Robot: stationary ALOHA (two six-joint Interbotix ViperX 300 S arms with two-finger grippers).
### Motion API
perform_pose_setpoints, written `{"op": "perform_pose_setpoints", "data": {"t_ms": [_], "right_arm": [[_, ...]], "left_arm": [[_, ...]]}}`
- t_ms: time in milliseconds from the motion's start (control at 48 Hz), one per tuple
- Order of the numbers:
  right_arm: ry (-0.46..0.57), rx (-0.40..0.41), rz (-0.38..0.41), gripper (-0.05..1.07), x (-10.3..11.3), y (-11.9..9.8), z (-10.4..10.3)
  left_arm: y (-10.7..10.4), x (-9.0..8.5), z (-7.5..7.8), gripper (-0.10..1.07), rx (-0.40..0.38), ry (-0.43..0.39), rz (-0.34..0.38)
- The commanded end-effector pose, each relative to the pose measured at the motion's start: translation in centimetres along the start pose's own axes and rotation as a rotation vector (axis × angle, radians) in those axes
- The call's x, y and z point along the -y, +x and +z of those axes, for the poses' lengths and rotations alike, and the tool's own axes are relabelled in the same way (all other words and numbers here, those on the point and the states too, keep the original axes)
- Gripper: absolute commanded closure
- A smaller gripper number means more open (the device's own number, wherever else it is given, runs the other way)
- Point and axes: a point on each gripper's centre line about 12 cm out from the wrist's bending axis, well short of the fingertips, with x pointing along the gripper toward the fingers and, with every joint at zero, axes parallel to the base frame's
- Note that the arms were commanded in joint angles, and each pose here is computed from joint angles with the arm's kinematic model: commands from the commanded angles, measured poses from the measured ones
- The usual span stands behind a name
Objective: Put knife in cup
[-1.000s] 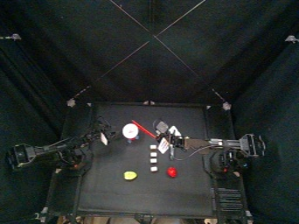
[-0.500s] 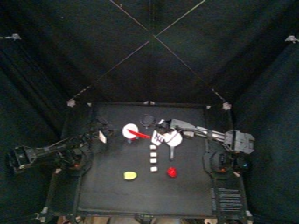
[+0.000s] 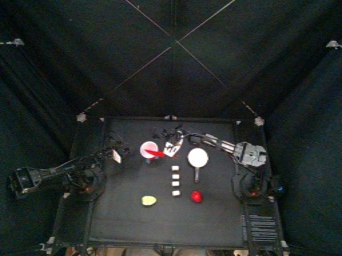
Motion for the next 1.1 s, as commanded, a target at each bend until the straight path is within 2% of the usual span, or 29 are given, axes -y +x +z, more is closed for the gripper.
{"op": "perform_pose_setpoints", "data": {"t_ms": [0,125,208,375,542,854,1083], "right_arm": [[-0.022,0.022,0.007,0.75,-0.6,-2.5,0.8],[-0.029,-0.008,-0.011,0.75,-0.4,-2.4,2.1],[-0.023,0.004,-0.041,0.75,0.2,-2.7,3.0],[-0.027,0.01,-0.032,0.75,0.4,-2.7,3.9],[-0.005,-0.013,-0.026,0.75,1.4,-2.5,3.8],[0.005,-0.083,-0.02,0.75,1.7,-1.2,2.7],[-0.002,-0.077,-0.024,0.73,1.5,-1.3,2.8]], "left_arm": [[0.1,0.0,0.5,0.11,0.016,0.0,0.0],[0.1,0.1,0.5,0.11,0.016,0.0,-0.001],[0.1,0.1,0.5,0.11,0.015,0.001,-0.002],[0.1,0.1,0.4,0.11,0.013,0.001,-0.003],[0.1,0.1,0.3,0.11,0.009,0.001,-0.002],[0.0,0.1,0.2,0.11,0.009,0.001,-0.002],[0.1,0.1,0.2,0.11,0.007,0.001,-0.002]]}}
